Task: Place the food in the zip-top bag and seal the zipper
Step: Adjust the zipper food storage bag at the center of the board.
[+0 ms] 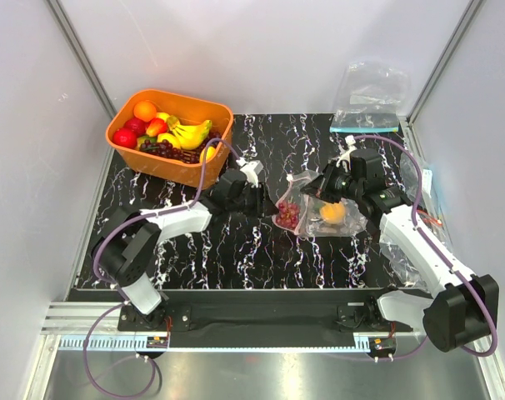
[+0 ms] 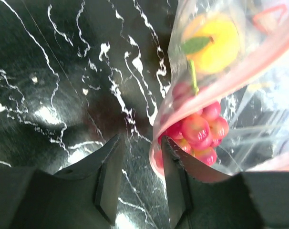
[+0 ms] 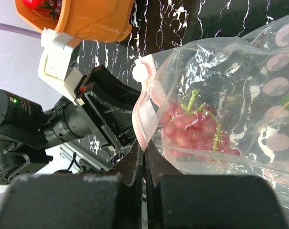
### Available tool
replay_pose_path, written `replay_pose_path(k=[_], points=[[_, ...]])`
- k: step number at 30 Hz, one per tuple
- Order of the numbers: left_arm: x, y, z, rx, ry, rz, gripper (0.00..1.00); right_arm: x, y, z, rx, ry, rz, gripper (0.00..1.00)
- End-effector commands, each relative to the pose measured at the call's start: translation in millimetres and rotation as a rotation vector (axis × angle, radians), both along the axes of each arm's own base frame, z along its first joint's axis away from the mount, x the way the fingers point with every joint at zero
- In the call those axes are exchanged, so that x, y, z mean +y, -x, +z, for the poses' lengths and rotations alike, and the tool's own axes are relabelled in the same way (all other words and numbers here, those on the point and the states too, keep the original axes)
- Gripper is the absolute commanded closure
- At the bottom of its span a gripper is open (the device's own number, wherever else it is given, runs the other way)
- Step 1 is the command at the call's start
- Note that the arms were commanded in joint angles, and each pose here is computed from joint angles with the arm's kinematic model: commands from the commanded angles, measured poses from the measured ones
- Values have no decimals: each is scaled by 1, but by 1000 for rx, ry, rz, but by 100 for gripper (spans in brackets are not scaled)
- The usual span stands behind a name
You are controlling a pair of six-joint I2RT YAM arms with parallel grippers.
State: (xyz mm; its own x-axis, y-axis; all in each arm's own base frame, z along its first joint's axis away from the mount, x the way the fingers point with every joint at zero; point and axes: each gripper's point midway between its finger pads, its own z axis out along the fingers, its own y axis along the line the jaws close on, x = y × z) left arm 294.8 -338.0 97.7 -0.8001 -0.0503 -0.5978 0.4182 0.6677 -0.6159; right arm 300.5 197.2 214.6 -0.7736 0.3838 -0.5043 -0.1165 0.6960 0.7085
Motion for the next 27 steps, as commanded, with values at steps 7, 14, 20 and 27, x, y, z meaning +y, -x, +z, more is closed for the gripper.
replay_pose_path(k=[7, 14, 20, 27], points=[[-16, -29, 25, -88, 63, 28, 87, 4, -2, 15, -54, -27, 37, 100], [-9, -24, 62, -122, 40, 11, 100, -9, -7, 2, -28, 71, -12, 100], [0, -7, 138, -203, 89, -27, 100, -31, -18, -19, 61, 252, -57, 100], [10, 1, 202, -297, 114, -34, 100, -60, -26, 18, 7, 400, -142, 100]])
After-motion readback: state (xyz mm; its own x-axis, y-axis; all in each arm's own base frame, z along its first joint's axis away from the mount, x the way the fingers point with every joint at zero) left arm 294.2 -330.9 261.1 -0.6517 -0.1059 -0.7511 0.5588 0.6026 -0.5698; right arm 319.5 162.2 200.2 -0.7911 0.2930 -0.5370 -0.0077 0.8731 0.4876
